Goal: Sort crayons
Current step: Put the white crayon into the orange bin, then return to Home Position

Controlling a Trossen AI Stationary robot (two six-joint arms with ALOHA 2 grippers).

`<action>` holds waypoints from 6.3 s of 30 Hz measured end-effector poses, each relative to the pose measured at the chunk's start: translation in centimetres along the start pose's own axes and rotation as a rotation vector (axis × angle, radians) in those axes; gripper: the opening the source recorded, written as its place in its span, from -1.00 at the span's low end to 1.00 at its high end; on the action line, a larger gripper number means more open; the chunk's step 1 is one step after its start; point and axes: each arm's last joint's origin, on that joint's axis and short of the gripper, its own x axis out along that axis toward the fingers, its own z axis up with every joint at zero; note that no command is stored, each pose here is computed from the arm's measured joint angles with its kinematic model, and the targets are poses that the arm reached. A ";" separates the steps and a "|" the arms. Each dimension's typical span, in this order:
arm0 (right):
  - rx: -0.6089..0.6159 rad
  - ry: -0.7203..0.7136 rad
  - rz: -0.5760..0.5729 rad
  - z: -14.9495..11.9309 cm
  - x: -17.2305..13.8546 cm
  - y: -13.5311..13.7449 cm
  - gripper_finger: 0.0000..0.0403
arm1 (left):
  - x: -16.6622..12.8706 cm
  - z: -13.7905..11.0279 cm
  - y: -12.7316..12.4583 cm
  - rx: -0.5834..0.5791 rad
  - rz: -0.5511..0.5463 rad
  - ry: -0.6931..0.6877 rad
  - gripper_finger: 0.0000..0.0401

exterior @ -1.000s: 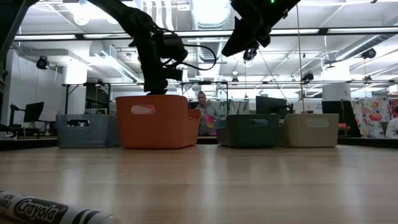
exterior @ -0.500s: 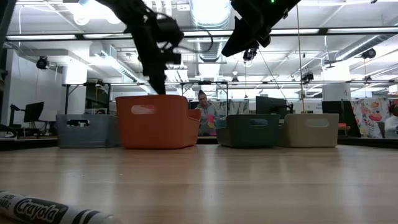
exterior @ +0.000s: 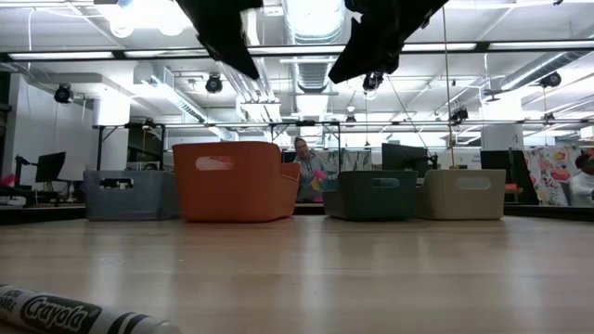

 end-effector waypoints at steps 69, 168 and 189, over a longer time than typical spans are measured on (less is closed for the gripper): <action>-0.018 0.321 0.243 -8.5 -4.8 14.5 -0.63 | 10.2 -10.6 -31.7 0.112 -0.284 0.127 -0.22; -0.111 0.131 0.005 -3.9 -0.6 8.6 -0.63 | 8.6 -6.0 11.5 0.047 0.270 0.280 -0.84; -0.270 0.074 0.091 -3.7 0.1 8.4 -0.63 | 4.8 -4.6 8.0 -0.128 0.041 -0.011 -0.71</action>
